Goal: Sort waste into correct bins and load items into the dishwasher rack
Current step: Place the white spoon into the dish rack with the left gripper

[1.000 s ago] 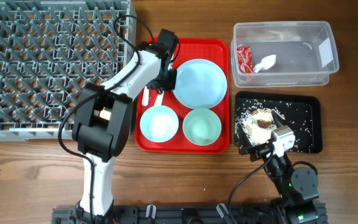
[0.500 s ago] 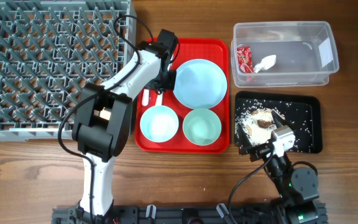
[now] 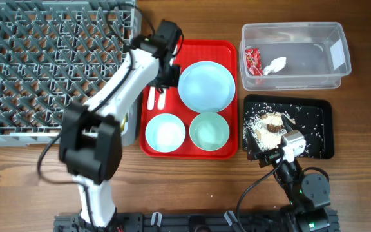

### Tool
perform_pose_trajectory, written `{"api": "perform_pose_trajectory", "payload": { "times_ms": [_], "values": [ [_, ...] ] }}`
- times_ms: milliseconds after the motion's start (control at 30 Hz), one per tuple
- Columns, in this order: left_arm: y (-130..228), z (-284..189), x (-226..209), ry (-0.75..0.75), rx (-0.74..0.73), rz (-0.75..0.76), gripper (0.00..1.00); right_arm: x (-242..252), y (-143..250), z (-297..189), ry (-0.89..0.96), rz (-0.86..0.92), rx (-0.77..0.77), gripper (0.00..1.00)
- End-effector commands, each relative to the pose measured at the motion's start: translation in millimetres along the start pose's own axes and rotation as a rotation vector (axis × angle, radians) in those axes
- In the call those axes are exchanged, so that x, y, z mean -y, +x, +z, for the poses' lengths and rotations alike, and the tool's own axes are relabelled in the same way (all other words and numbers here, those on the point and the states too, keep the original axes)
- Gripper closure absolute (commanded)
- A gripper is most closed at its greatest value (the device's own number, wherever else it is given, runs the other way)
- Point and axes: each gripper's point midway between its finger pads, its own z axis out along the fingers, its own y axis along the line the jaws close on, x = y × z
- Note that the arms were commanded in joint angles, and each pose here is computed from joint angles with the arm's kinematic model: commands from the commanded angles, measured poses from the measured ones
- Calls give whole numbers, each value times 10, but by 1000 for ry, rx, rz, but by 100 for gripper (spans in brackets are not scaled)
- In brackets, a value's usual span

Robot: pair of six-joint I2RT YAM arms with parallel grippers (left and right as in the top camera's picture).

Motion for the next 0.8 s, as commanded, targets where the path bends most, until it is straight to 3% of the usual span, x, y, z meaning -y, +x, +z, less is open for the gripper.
{"api": "perform_pose_trajectory", "payload": {
  "times_ms": [0,200,433,567,633,667,767],
  "values": [
    [-188,-567,-247,-110,148,-13,96,-13,-40,-9,-10,19,19,0],
    [-204,-750,-794,-314,181,-74,96,-13,-40,-9,-10,19,19,0],
    [-183,-619,-1306,-337,137,-191,96,-14,-40,-9,-10,19,19,0],
    [-157,-495,-1384,-249,102,-240,95,-14,-40,-9,-10,19,19,0],
    [-154,-479,-1385,-239,97,-241,87,-14,-40,-9,-10,19,19,0],
    [-153,-479,-1384,-240,95,-229,75,-14,-40,-9,-10,19,19,0],
    [-152,-499,-1364,-241,91,-168,60,-14,-40,-9,-10,20,19,0]
  ]
}}
